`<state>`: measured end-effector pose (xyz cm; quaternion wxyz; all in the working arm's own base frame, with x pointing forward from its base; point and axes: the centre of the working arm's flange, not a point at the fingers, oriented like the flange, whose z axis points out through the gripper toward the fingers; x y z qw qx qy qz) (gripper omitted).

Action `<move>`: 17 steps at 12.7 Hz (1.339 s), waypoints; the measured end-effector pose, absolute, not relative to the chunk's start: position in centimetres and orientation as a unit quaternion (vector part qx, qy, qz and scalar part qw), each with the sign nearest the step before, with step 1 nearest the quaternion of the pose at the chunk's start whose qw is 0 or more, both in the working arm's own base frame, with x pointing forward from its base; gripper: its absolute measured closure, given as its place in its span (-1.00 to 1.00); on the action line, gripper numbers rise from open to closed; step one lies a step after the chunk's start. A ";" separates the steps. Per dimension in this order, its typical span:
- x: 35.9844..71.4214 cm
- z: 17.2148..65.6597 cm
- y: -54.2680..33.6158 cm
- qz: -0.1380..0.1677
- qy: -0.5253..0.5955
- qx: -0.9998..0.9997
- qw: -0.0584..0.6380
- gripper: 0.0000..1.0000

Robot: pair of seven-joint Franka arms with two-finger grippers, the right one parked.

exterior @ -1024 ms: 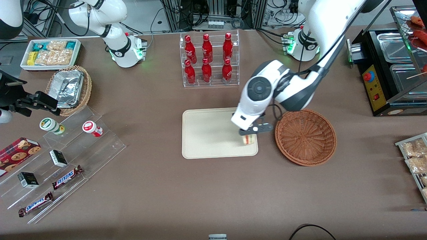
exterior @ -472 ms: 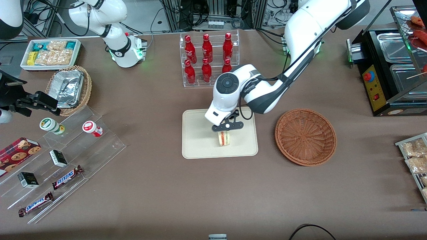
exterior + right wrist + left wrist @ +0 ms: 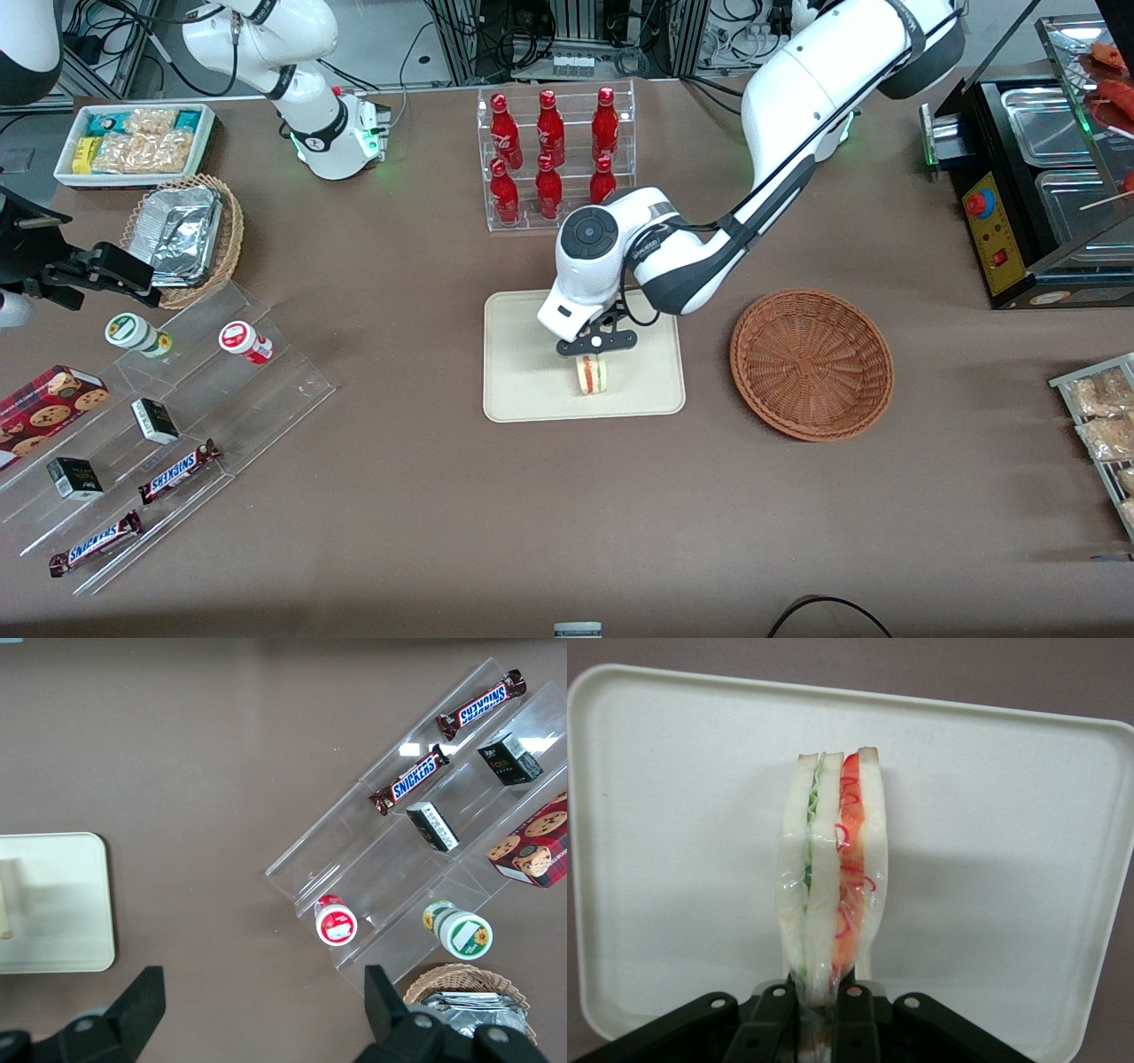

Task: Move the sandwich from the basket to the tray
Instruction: 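Lower the sandwich onto the tray and open the left gripper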

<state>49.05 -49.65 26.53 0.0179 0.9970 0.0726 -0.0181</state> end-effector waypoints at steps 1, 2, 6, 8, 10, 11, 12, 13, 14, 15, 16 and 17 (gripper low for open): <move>49.0 26.1 -49.7 -0.021 0.075 0.997 0.020 0.73; 49.0 25.8 -49.8 -0.023 0.076 0.997 0.020 0.73; 48.9 25.5 -49.9 -0.025 0.077 0.997 0.020 0.73; 48.8 25.1 -50.0 -0.026 0.076 0.996 0.023 0.74; 48.7 24.8 -50.1 -0.029 0.076 0.996 0.023 0.67; 48.6 24.7 -50.1 -0.030 0.076 0.996 0.023 0.47; 48.6 24.7 -50.2 -0.030 0.076 0.996 0.023 0.26; 48.7 24.8 -50.2 -0.029 0.076 0.996 0.025 0.03; 48.9 25.1 -50.2 -0.027 0.078 0.996 0.027 -0.19; 49.2 25.7 -50.3 -0.024 0.079 0.996 0.029 -0.42; 49.4 26.7 -50.2 -0.021 0.080 0.996 0.024 -0.59; 49.4 28.2 -50.0 -0.018 0.080 0.997 0.011 -0.82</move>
